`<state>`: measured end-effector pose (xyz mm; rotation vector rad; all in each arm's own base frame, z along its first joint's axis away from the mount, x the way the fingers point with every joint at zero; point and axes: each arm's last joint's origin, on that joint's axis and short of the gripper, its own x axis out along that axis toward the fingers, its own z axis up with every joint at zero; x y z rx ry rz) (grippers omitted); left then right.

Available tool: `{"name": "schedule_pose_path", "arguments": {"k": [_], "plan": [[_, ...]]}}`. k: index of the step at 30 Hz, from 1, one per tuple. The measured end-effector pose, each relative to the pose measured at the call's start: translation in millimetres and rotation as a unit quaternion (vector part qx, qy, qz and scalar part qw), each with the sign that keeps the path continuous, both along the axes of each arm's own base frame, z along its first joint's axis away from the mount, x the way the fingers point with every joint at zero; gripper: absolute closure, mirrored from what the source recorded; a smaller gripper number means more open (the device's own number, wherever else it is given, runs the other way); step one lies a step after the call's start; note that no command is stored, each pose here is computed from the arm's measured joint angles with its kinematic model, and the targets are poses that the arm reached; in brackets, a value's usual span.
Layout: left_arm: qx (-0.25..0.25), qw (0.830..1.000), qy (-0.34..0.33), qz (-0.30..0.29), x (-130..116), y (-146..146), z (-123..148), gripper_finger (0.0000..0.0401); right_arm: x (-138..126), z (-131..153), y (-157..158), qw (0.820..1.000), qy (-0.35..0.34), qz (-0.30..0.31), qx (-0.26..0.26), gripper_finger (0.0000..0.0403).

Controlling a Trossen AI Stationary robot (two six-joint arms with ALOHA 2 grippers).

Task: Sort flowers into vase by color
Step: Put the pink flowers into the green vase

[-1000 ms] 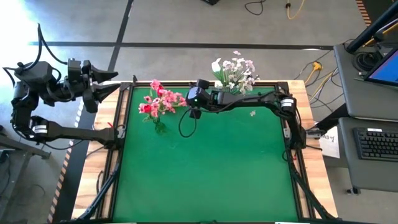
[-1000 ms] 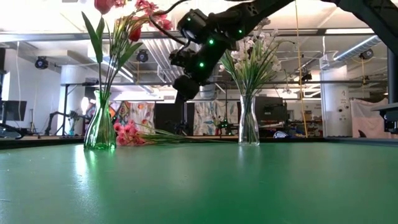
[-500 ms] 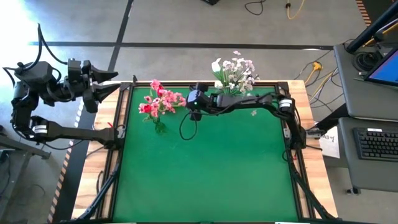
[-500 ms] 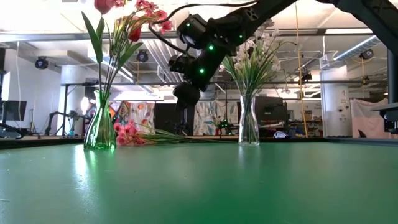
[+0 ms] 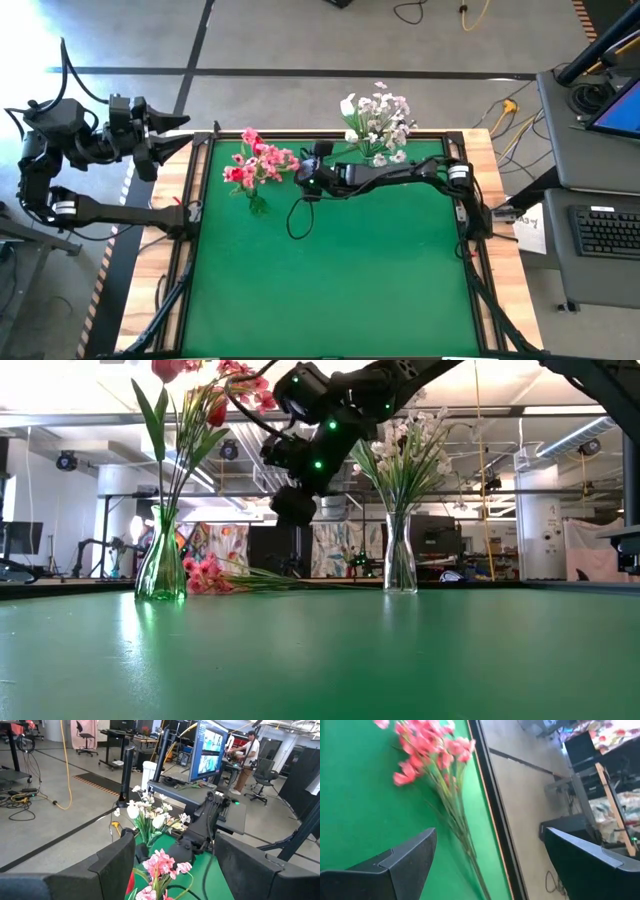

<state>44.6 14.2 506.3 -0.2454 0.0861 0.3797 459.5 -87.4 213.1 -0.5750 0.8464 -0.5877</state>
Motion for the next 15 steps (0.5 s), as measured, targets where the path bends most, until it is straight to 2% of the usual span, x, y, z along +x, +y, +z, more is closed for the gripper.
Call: {"name": "schedule_pose_path", "arguments": {"k": [6,11,15], "plan": [[0.000,1.000,0.000,0.000,0.1,0.0,-0.2,0.0142,9.5,-13.8,11.3,1.000,0.003,0.017,-0.008,0.0041],[0.000,1.000,0.002,0.000,0.1,0.0,-0.5,0.0142,19.1,-32.0,8.8,0.997,0.047,-0.007,-0.057,0.0041],[-0.001,1.000,0.002,0.000,0.3,0.1,-0.5,0.0142,33.2,-42.8,8.8,0.995,0.063,-0.006,-0.072,0.0041]]}}
